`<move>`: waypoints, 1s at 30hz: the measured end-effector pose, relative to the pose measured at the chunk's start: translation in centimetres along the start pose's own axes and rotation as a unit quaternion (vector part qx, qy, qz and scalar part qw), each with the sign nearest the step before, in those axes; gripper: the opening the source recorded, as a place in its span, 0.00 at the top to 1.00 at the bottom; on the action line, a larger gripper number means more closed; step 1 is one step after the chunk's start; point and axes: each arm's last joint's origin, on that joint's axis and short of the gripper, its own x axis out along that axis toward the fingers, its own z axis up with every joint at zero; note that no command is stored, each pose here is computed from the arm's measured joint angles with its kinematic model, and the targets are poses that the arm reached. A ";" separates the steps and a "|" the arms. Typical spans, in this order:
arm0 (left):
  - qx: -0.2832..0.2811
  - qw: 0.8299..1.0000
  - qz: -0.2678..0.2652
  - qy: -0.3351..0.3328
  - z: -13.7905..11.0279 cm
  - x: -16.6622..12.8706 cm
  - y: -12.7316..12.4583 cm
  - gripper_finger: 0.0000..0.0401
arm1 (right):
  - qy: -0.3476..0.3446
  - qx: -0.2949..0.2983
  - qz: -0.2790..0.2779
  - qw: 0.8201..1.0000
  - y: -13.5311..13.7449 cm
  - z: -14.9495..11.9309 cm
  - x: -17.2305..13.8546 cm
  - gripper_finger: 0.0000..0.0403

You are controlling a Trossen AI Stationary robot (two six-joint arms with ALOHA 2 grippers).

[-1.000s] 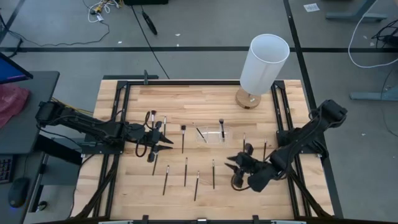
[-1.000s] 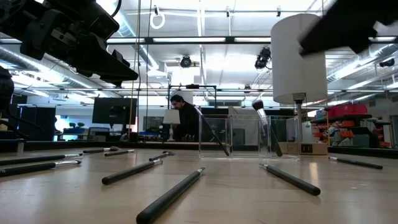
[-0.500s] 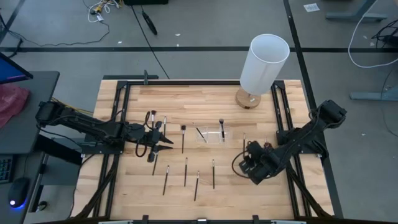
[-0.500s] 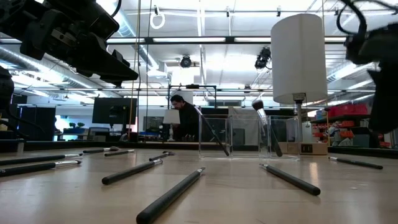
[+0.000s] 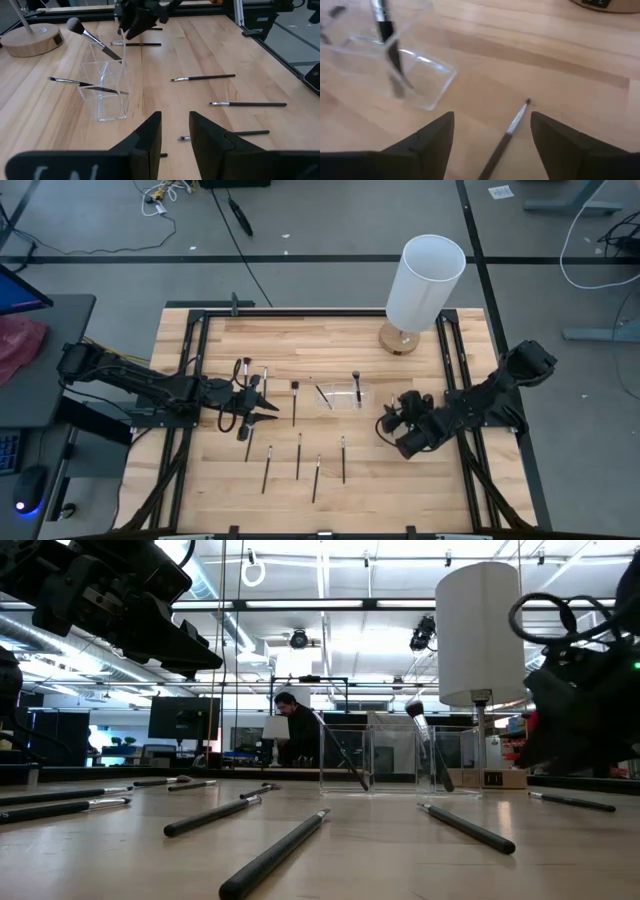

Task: Pick & Place Makeup Supplies
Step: Put the black makeup brush into the transparent organizer

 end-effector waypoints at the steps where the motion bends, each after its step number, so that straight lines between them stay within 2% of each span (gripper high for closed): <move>1: 0.000 1.000 0.000 0.000 0.0 0.0 0.0 0.75 | 0.001 -0.005 -0.002 1.000 -0.1 0.0 0.2 0.36; 7: 0.000 1.000 0.000 0.000 0.0 0.0 0.0 0.75 | 0.007 -0.033 -0.005 0.999 -0.5 0.0 0.8 0.44; 14: 0.000 1.000 0.000 0.000 0.0 0.0 0.0 0.75 | 0.036 -0.037 -0.022 0.998 -1.4 -0.3 1.4 0.53; 21: 0.000 1.000 0.000 0.000 0.0 0.0 0.0 0.75 | 0.051 -0.041 0.001 0.998 -1.8 -0.9 1.8 0.57; 30: 0.000 1.000 0.000 0.001 0.0 0.0 0.0 0.75 | 0.064 -0.112 0.020 0.991 -2.0 -1.6 1.1 0.67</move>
